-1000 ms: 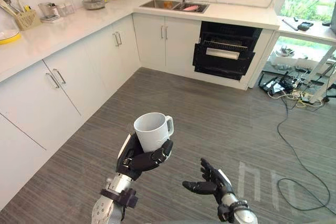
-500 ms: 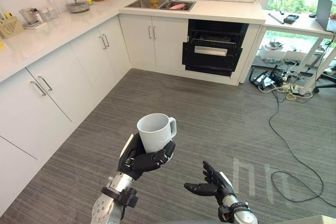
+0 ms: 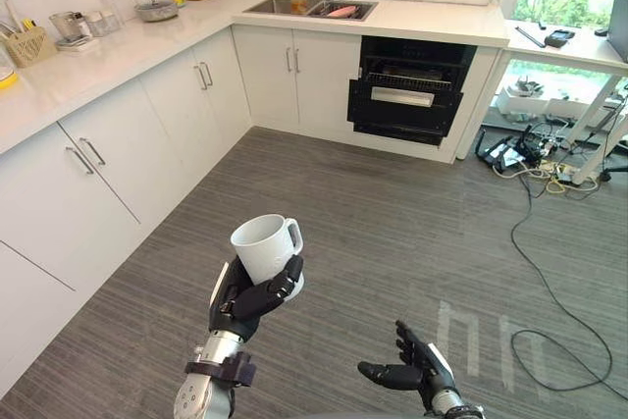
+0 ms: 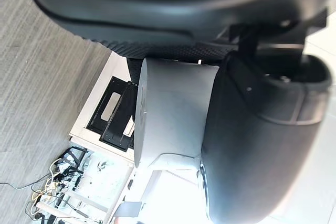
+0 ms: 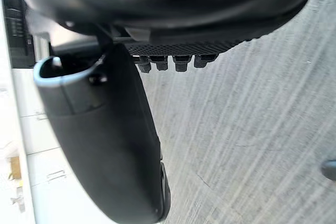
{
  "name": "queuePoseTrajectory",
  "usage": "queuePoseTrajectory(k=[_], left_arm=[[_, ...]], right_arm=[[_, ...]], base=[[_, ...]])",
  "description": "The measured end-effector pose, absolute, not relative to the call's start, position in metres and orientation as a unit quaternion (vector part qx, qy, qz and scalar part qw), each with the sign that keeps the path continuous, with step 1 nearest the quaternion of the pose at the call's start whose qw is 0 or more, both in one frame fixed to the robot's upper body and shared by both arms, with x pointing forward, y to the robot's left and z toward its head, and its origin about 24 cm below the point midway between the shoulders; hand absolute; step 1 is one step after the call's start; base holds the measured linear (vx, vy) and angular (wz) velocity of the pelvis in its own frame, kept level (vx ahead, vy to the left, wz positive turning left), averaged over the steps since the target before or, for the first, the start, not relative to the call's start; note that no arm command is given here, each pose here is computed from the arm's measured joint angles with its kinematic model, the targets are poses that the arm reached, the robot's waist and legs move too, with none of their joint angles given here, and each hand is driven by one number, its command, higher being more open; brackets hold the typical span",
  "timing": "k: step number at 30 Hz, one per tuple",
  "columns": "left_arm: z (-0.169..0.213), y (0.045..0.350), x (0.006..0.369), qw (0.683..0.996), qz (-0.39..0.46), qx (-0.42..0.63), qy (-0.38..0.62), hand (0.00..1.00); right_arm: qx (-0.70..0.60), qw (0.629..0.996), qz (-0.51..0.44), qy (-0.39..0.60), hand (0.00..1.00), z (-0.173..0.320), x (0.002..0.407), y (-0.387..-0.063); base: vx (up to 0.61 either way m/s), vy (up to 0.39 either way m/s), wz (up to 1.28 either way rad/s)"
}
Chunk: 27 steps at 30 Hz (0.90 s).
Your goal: Walk over to the sink, pick up the cup, carry it to the dishwasher, place the cup inside the dishwasher, then close the dishwasher door
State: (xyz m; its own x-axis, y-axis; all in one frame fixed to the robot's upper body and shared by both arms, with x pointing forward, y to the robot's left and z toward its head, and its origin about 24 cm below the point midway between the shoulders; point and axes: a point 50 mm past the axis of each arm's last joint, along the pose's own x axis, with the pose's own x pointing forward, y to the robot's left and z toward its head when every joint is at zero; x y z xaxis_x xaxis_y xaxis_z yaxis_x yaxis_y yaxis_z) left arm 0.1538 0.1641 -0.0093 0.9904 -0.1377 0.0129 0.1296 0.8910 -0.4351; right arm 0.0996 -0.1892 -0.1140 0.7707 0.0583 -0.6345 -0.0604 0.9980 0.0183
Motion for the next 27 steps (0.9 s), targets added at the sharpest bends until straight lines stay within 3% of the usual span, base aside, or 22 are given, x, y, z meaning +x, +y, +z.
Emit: queuePoseTrajectory(k=[17,23,27], left_arm=[[0.003,0.167,0.149,0.969,-0.014,-0.243,-0.034,0.0],[-0.012,0.172,0.147,0.974,-0.028,-0.226,0.003,0.0],[-0.031,0.159,0.126,0.962,-0.007,-0.268,0.045,0.0]], right_arm=[[-0.022,0.945,0.081,0.317,1.0,-0.102,0.085,-0.188],[-0.024,0.949,0.093,0.301,1.0,-0.098,0.082,-0.194],[-0.036,0.948,0.075,0.308,1.0,-0.098,0.082,-0.205]], base=[[0.1,0.008,0.04],[0.38,-0.229,0.39],[0.5,-0.326,0.23]])
